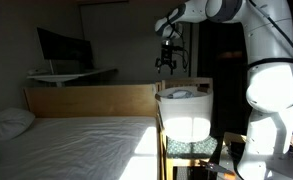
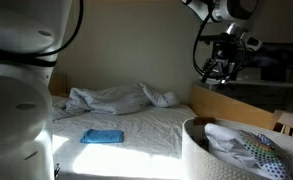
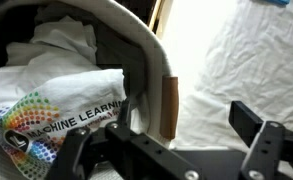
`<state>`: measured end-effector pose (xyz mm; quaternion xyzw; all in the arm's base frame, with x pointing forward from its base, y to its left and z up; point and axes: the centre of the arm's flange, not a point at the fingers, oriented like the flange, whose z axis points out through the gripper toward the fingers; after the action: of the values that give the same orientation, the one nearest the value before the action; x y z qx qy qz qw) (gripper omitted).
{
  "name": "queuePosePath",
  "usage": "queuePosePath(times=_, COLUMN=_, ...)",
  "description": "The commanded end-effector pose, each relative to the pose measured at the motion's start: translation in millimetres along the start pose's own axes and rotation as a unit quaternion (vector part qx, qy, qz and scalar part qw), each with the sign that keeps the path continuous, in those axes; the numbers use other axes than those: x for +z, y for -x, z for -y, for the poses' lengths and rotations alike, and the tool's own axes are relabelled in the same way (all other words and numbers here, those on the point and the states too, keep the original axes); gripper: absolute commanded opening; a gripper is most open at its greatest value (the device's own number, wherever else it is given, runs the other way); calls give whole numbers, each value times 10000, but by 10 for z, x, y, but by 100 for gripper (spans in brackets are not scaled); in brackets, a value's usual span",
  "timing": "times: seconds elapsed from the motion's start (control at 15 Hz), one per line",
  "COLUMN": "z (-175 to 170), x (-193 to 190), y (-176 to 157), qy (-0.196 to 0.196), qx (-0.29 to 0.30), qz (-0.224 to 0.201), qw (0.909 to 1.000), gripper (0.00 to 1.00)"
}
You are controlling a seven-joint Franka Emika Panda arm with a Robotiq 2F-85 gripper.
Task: Put the white and blue shirts in the laundry bag
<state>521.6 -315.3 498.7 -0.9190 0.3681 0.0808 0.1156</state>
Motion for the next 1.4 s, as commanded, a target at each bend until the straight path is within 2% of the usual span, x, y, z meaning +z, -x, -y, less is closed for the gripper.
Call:
queuePosePath(times=0.0, z=324, x=111, y=391, qy=17, qx=-946, qz=-61, qw=9955, gripper=100)
queuePosePath(times=0.2, z=511, x=327, y=866, qy=-235, qx=-1680, qz=-139, qw=9854, gripper=100)
queuePosePath(times=0.4, z=662, x=564, y=1237, qy=-257, qx=-2346, qz=-203, qw=9716, gripper=100)
queuePosePath(times=0.67, z=844, x=865, y=1727, qy=-132, qx=-3288, qz=-287, qw=9439, gripper=100)
queuePosePath(times=0.8, z=896, x=968, y=1866, qy=-31, qx=-3570, qz=-128, qw=9340, gripper=100)
queuePosePath(times=0.87, z=1002, x=824, y=1579, qy=-76, qx=-3229, qz=-42, qw=9464, gripper=100)
queuePosePath(times=1.0, z=1003, x=919, y=1745, qy=-62, qx=-3381, qz=19, qw=9411, gripper=100)
queuePosePath(times=1.33, z=979, x=918, y=1776, qy=-70, qx=-3418, qz=1, qw=9397, gripper=100)
